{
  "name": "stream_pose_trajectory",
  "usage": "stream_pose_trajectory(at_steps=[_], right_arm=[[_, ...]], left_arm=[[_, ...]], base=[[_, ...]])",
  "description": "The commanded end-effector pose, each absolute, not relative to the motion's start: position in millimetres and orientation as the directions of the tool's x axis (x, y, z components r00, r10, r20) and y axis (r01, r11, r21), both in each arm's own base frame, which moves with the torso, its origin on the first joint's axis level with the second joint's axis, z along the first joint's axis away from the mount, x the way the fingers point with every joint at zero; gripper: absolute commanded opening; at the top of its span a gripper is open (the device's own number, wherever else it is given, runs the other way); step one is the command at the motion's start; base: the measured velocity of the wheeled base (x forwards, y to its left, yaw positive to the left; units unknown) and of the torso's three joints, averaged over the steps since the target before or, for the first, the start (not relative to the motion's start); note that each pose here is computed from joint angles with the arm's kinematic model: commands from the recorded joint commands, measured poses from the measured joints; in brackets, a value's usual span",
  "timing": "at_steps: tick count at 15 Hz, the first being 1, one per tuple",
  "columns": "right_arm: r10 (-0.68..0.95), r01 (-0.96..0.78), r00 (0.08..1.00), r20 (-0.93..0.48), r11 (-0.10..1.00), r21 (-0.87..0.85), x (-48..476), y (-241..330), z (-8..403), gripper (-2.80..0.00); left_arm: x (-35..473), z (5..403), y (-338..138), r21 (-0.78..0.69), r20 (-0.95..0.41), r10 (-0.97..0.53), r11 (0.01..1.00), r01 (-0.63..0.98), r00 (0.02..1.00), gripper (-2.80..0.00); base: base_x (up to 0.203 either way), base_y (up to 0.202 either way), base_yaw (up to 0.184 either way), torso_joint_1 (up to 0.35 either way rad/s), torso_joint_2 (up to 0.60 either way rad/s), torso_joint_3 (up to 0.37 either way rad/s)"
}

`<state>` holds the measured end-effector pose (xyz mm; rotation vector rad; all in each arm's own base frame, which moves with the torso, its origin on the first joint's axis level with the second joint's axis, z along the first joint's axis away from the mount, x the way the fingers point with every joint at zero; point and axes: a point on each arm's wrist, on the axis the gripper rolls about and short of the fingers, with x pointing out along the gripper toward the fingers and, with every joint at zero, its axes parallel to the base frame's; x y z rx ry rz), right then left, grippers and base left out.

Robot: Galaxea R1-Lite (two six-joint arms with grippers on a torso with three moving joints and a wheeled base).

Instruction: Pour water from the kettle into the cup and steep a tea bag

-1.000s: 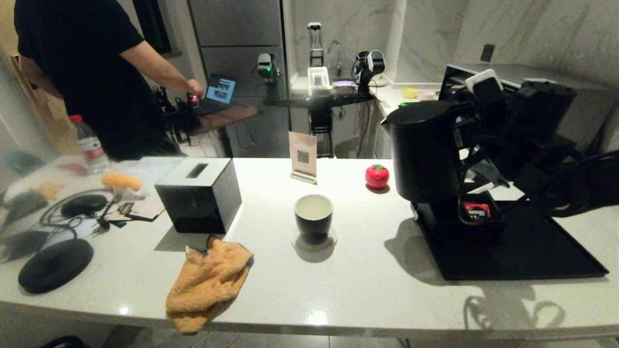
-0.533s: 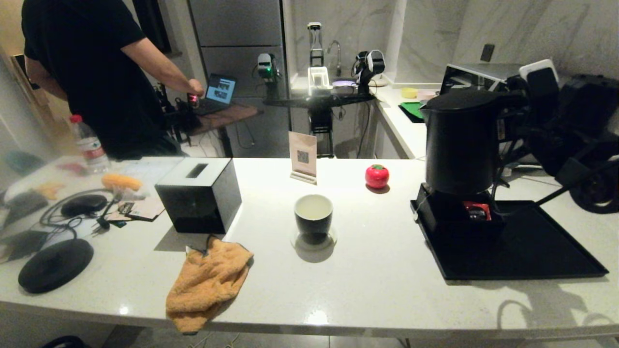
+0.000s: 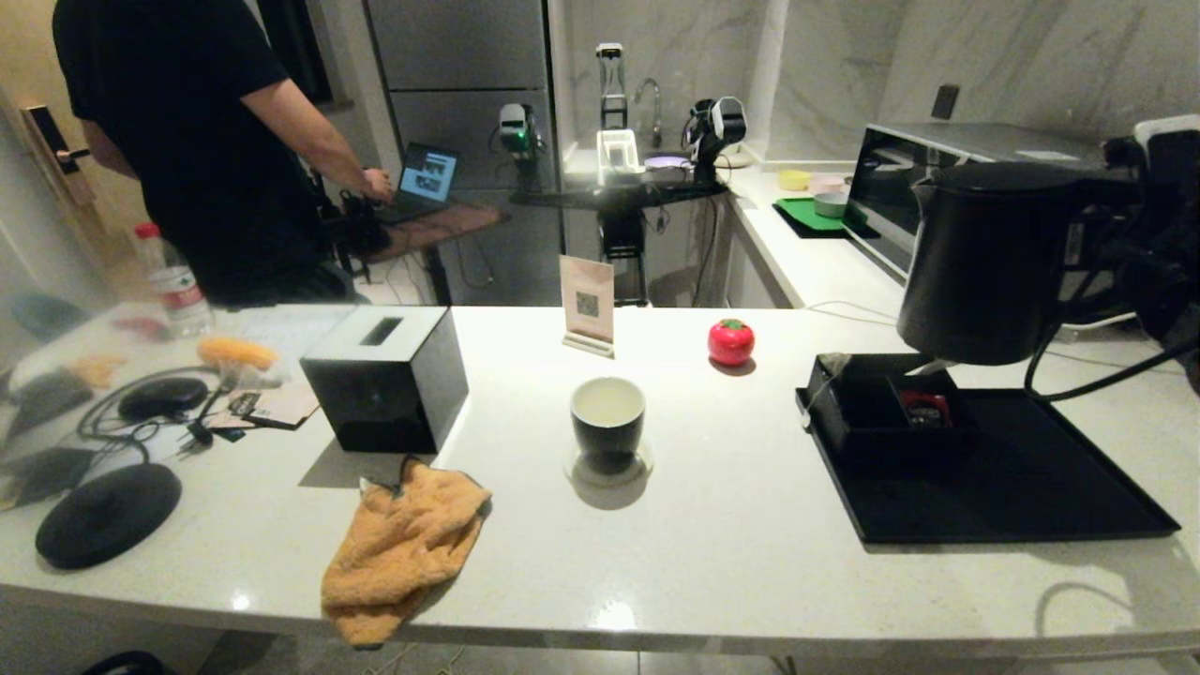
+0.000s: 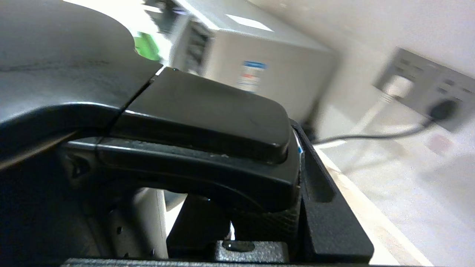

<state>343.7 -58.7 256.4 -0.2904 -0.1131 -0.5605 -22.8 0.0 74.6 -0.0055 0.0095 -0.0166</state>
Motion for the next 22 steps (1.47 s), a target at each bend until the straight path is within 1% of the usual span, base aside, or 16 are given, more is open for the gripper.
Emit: stream_pose_trajectory(at_steps=[1,5,9,17,22], right_arm=[[-0.566,0.596,0.803,0.185,0.772,-0.222,335.8,-82.0,256.0,-2.8],[-0.639,0.664,0.748,0.181,0.725,-0.185,320.7,-113.2,249.4,-2.8],[-0.691,0.712,0.702,0.173,0.685,-0.156,308.3,-136.3,233.0,-2.8],[-0.706,0.71,0.704,0.075,0.699,-0.085,317.7,-151.4,192.5,-2.8],[-0.705,0.709,0.706,0.073,0.701,-0.083,327.2,-155.6,173.1,-2.8]], left_arm=[[-22.8,74.5,0.0,-0.006,-0.009,-0.017,1.0,0.017,1.0,-2.8],[-22.8,74.5,0.0,-0.006,-0.009,-0.017,1.0,0.017,1.0,-2.8],[-22.8,74.5,0.0,-0.006,-0.009,-0.017,1.0,0.017,1.0,-2.8],[-22.8,74.5,0.0,-0.006,-0.009,-0.017,1.0,0.017,1.0,-2.8],[-22.8,74.5,0.0,-0.006,-0.009,-0.017,1.0,0.017,1.0,-2.8]], base=[[0.0,0.0,0.0,0.0,0.0,0.0],[0.0,0.0,0.0,0.0,0.0,0.0],[0.0,0.0,0.0,0.0,0.0,0.0],[0.0,0.0,0.0,0.0,0.0,0.0],[0.0,0.0,0.0,0.0,0.0,0.0]])
